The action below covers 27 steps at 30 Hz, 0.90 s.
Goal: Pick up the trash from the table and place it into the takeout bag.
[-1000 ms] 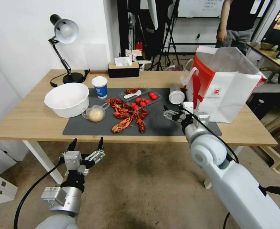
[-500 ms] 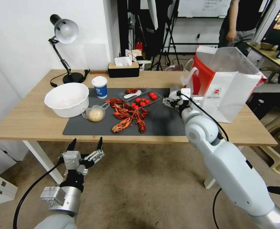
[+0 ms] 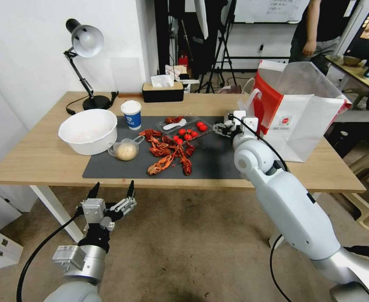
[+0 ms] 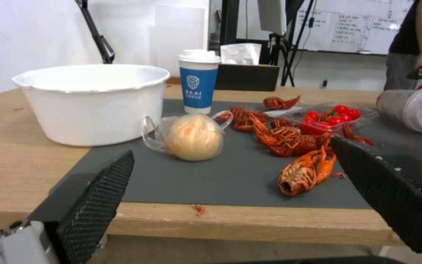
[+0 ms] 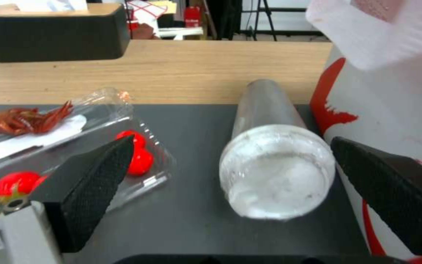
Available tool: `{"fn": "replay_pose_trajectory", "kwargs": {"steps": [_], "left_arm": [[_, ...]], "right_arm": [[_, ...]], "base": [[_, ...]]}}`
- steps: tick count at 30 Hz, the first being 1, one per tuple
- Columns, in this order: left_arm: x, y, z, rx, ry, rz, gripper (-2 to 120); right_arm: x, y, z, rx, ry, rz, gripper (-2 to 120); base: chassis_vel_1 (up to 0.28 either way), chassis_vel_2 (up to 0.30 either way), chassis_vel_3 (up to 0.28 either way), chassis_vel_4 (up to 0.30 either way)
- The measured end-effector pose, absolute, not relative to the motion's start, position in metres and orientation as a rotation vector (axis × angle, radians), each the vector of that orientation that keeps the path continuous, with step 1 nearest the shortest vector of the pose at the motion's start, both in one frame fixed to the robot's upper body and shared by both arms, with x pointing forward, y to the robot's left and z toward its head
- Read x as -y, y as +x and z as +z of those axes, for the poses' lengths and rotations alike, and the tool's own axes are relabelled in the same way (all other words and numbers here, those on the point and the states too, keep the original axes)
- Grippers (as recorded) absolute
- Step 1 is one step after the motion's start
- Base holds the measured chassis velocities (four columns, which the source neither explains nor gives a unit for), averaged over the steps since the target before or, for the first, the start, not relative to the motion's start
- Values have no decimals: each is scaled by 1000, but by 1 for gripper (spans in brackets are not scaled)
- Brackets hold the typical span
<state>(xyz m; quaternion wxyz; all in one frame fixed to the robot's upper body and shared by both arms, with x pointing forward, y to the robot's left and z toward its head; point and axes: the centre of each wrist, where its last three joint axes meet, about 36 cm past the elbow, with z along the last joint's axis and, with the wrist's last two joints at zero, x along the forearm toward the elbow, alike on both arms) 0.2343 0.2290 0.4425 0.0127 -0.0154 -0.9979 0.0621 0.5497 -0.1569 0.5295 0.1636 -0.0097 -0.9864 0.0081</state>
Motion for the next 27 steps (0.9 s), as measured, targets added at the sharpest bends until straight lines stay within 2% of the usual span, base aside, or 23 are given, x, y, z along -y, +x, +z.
{"fn": "replay_pose_trajectory", "kwargs": {"steps": [27], "left_arm": [[-232, 236, 441, 3109, -45, 197, 100]], "right_arm": [[138, 618, 531, 2708, -135, 89, 100]], "base": [[0, 0, 0, 0]]}}
